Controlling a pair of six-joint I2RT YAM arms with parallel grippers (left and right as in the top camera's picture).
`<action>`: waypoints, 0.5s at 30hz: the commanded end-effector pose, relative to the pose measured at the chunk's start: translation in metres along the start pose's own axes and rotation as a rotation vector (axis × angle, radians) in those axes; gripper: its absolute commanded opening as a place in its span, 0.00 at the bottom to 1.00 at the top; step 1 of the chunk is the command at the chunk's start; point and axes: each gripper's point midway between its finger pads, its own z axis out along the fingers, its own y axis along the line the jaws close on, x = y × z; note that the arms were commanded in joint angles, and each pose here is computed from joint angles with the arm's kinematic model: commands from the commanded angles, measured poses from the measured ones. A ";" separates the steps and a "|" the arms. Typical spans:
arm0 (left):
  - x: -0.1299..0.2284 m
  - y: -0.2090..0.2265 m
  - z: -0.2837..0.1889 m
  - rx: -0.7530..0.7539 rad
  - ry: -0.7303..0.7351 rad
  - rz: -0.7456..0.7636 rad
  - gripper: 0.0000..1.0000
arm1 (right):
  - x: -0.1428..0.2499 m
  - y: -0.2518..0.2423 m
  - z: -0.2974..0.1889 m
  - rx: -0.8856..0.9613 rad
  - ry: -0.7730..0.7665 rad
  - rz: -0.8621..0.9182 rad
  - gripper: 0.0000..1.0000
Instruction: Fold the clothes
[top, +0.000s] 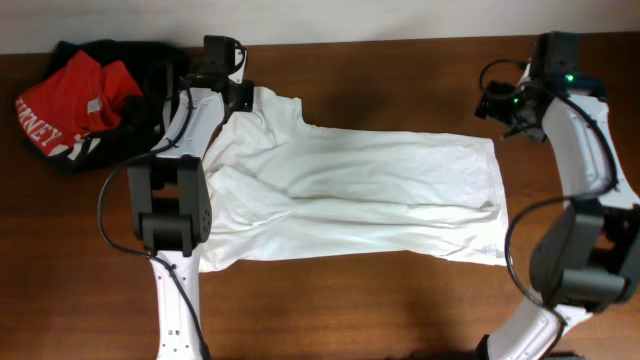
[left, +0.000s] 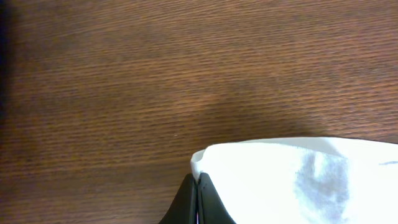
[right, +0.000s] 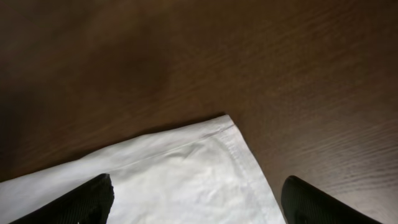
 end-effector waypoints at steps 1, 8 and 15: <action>-0.002 0.008 0.000 -0.020 -0.005 -0.003 0.01 | 0.013 -0.004 0.042 0.035 0.077 -0.003 0.90; -0.002 0.008 0.000 -0.019 -0.004 -0.003 0.00 | 0.027 -0.009 0.083 0.051 0.134 0.002 0.88; 0.003 0.007 0.000 -0.016 0.018 -0.002 0.01 | 0.017 -0.015 0.095 0.091 0.086 0.060 0.72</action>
